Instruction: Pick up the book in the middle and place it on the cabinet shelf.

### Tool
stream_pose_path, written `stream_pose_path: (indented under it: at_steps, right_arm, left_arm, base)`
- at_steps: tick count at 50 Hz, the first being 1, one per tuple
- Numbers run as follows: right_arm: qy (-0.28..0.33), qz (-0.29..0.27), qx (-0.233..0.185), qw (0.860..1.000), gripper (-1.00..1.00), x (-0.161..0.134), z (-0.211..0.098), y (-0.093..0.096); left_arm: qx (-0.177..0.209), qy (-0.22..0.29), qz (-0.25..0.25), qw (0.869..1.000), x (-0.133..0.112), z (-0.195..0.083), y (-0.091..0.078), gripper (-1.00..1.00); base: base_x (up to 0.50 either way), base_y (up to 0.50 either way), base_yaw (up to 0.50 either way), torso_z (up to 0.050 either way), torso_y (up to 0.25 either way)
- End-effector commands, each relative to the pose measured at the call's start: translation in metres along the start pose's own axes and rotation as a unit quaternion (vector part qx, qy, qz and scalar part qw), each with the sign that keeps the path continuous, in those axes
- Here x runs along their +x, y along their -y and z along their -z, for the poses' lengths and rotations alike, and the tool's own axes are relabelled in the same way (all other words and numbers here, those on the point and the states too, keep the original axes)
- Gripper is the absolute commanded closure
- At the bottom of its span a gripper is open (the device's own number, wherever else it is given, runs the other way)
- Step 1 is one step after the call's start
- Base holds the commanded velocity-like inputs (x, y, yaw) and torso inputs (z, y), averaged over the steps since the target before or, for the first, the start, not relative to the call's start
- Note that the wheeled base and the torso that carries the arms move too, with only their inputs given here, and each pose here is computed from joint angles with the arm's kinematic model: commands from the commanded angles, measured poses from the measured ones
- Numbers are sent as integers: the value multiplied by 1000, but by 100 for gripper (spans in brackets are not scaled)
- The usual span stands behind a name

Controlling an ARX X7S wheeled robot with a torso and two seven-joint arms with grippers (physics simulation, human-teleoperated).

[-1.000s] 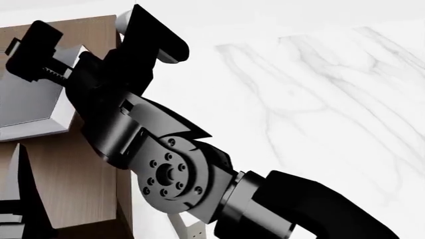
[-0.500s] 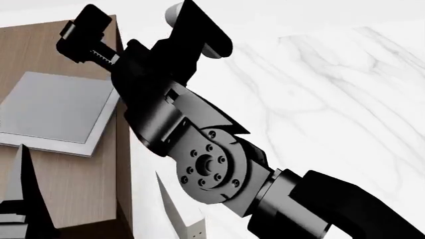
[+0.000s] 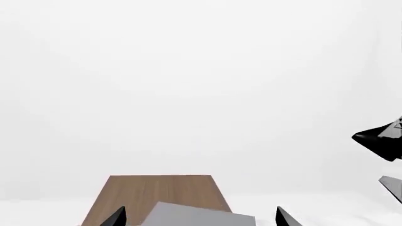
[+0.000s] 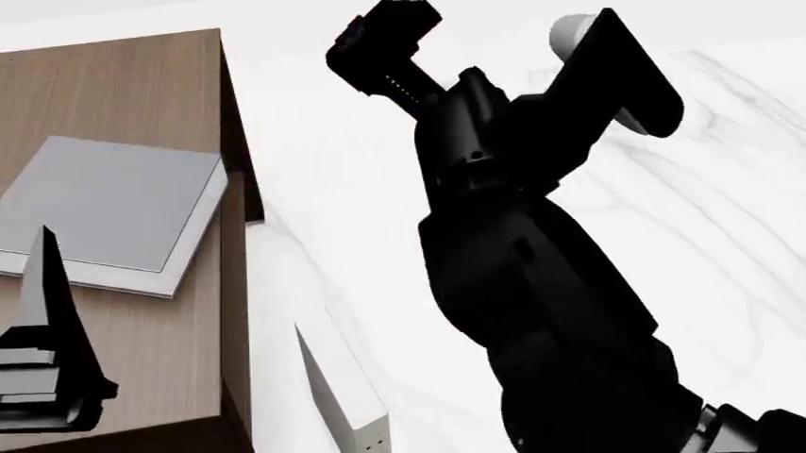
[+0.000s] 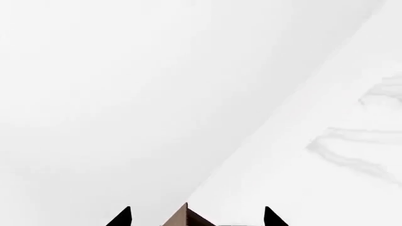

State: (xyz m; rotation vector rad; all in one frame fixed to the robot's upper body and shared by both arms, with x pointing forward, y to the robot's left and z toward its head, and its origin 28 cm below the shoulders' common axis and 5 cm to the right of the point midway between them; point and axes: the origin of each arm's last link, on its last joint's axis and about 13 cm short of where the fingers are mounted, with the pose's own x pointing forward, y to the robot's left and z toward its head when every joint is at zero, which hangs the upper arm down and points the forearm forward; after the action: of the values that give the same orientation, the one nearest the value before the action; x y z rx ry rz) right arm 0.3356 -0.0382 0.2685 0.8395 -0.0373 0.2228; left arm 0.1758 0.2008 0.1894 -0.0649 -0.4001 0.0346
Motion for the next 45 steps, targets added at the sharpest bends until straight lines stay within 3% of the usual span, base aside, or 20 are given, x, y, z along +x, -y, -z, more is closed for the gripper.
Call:
stream_pose_path:
  at_steps: [1, 6, 11, 13, 15, 16, 18, 19, 31, 45]
  right_arm:
    - [159, 28, -44, 986, -100, -34, -54, 9]
    - [207, 15, -68, 976, -100, -44, -81, -6]
    - [249, -7, -145, 957, -100, -54, -108, -34]
    - [249, -9, -150, 957, -100, -51, -116, -40]
    - [257, -9, -184, 949, -100, -47, -126, -50]
    - [258, -13, -185, 948, -100, -46, -130, -53]
    - [258, -17, -184, 948, -100, -46, -134, -57]
    - [262, -18, -195, 945, -100, -45, -138, -61]
    - [264, -31, -203, 942, -100, -46, -146, -75]
    - [269, -46, -211, 939, -100, -49, -155, -87]
  left_arm:
    - [20, 48, 9, 999, 39, -31, 6, -100]
    - [33, 100, 17, 994, 65, -69, 11, -100]
    - [60, 154, 27, 986, 96, -112, 18, -100]
    - [56, 152, 32, 986, 108, -119, 20, -100]
    - [70, 154, 31, 985, 124, -130, 22, -100]
    - [64, 165, 44, 983, 127, -135, 23, -100]
    - [89, 170, 38, 981, 133, -141, 25, -100]
    - [78, 178, 42, 980, 141, -150, 27, -100]
    - [83, 184, 47, 978, 170, -163, 41, -100]
    - [91, 191, 43, 976, 181, -178, 43, -100]
  base:
    - [0, 0, 0, 0, 0]
    - [0, 0, 0, 0, 0]
    - [0, 0, 0, 0, 0]
    - [0, 0, 0, 0, 0]
    - [0, 0, 0, 0, 0]
    - [0, 0, 0, 0, 0]
    - [0, 0, 0, 0, 0]
    - [0, 0, 0, 0, 0]
    - [0, 0, 0, 0, 0]
    - [0, 0, 0, 0, 0]
